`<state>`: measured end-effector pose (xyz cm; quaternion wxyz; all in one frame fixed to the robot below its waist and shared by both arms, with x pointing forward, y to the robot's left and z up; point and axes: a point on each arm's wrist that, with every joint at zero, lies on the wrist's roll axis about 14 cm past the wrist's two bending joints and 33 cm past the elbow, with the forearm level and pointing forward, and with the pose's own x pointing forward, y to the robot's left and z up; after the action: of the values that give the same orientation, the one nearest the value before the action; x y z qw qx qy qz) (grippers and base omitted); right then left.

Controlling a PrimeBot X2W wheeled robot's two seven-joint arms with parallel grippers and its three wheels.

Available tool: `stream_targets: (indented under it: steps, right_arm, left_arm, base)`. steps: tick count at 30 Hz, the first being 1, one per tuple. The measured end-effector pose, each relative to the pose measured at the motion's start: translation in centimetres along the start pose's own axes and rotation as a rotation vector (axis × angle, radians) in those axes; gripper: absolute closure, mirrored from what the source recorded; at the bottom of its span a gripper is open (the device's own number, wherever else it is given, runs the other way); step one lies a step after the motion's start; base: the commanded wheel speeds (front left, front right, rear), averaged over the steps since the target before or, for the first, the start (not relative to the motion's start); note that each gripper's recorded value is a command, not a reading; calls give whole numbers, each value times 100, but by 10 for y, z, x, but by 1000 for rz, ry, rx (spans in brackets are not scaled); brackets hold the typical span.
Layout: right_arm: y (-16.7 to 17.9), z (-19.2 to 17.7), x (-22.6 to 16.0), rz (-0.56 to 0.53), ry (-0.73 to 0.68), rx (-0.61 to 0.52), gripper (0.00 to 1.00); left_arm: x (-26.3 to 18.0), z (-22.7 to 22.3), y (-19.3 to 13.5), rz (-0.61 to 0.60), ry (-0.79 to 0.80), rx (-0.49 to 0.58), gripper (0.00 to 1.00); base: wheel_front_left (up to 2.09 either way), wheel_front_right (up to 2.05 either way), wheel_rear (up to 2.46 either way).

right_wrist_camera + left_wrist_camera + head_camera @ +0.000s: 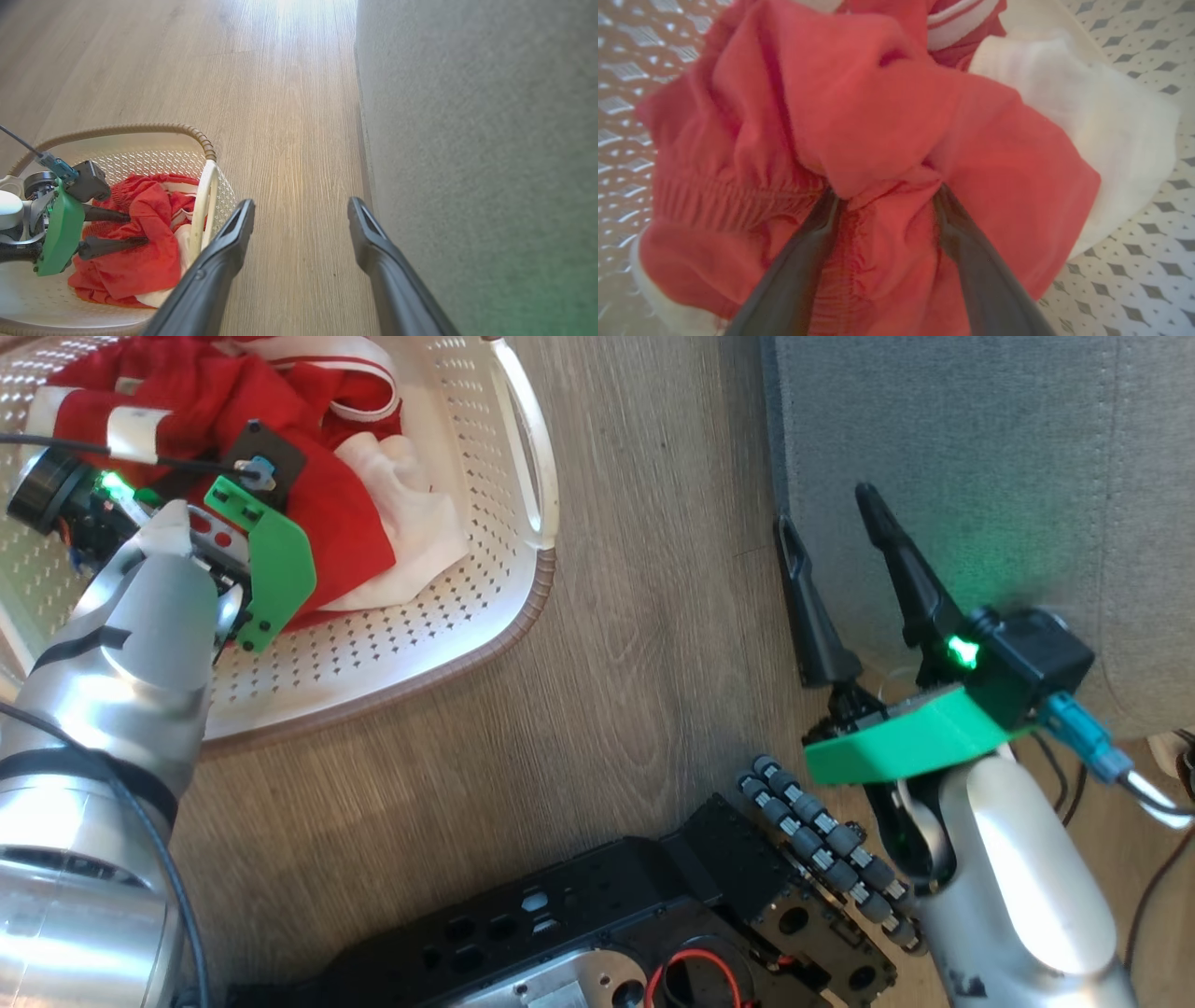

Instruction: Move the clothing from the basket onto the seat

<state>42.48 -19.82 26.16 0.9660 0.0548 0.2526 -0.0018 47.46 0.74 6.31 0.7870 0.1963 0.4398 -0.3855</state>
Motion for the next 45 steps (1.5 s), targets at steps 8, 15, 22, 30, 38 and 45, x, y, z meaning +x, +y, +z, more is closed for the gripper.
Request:
stream_targets:
  steps: [8, 15, 22, 30, 38, 45]
  right_arm:
    - [-2, -15, -7, -14, 45, 15, 0]
    - [0, -8, -6, -10, 26, 40, 0]
    - [2, 26, 3, 10, -56, 32, 0]
    - [5, 67, -20, 13, -145, 17, 0]
    - [20, 93, -51, 42, -211, 7, 0]
    - [33, 112, -77, 72, -276, 2, 0]
  left_arm:
    - [1, -18, 0, -11, 71, 58, 100]
    - [-8, -17, 10, 22, 44, 16, 100]
    - [-26, -7, 14, 61, -14, -39, 100]
    - [-89, 29, 3, 123, -139, -114, 100]
    - [-165, 101, 12, 236, -389, -152, 100]
    - [-230, 126, 7, 312, -544, -170, 100]
  base:
    - [0, 0, 0]
    - [0, 0, 0]
    - [0, 0, 0]
    - [0, 0, 0]
    - [0, 0, 0]
    - [0, 0, 0]
